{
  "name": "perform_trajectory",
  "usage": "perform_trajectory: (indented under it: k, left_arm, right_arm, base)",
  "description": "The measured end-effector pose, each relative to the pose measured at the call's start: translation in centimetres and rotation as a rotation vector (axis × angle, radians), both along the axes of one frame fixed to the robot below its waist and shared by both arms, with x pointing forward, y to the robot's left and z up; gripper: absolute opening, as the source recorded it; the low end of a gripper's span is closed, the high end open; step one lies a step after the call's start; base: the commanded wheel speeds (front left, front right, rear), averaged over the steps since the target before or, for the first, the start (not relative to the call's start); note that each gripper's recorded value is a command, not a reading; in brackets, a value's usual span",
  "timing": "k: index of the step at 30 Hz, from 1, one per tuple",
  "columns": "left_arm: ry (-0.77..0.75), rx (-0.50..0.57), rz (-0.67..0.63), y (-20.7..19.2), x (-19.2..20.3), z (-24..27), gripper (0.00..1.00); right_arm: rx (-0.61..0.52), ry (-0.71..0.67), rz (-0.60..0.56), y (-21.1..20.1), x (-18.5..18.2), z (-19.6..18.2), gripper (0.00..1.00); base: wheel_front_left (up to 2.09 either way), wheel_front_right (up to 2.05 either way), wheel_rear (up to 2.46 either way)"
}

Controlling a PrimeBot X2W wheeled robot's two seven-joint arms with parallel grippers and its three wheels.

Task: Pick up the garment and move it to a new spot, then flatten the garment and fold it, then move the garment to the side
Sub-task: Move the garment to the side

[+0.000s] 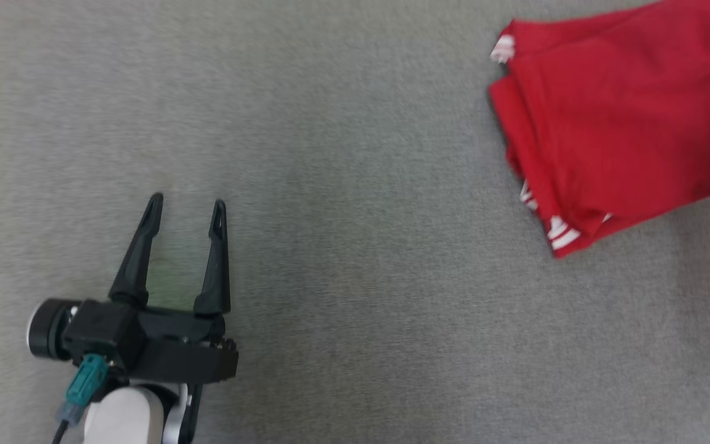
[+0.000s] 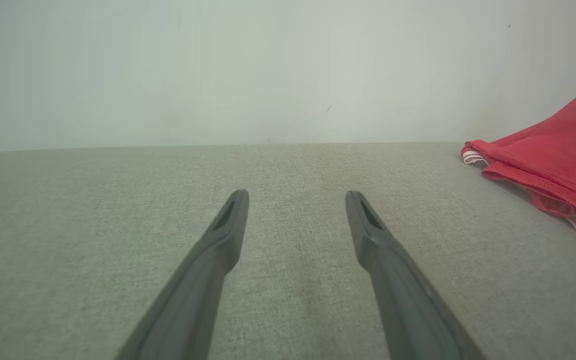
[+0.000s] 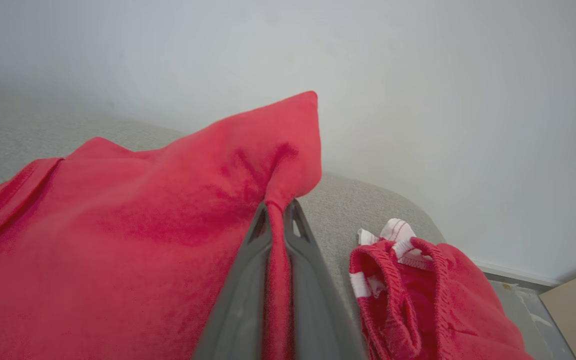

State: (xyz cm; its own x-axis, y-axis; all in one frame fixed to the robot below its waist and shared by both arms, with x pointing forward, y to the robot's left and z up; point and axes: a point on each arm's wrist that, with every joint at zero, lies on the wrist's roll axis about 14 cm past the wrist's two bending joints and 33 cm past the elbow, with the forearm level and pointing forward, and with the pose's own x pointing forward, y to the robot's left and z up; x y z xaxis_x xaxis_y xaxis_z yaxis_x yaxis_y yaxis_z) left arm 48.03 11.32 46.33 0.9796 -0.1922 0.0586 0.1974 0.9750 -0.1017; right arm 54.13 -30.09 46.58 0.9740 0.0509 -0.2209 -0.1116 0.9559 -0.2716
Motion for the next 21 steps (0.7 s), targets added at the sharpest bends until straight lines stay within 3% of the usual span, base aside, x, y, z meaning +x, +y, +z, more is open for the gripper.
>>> perform_trajectory:
  k: [12,21]
  left_arm:
    - [-0.042,0.004,-0.242,-7.6,3.9,-2.6,1.0]
    - [-0.052,-0.02,-0.321,-10.5,4.4,-3.1,1.0]
  right_arm:
    - [-0.203,0.012,-0.228,-13.2,-2.8,3.7,0.0]
    - [-0.378,0.064,-0.346,-19.4,-4.4,7.7,0.0]
  base:
    - [0.0,0.0,0.0]
    - [0.0,0.0,0.0]
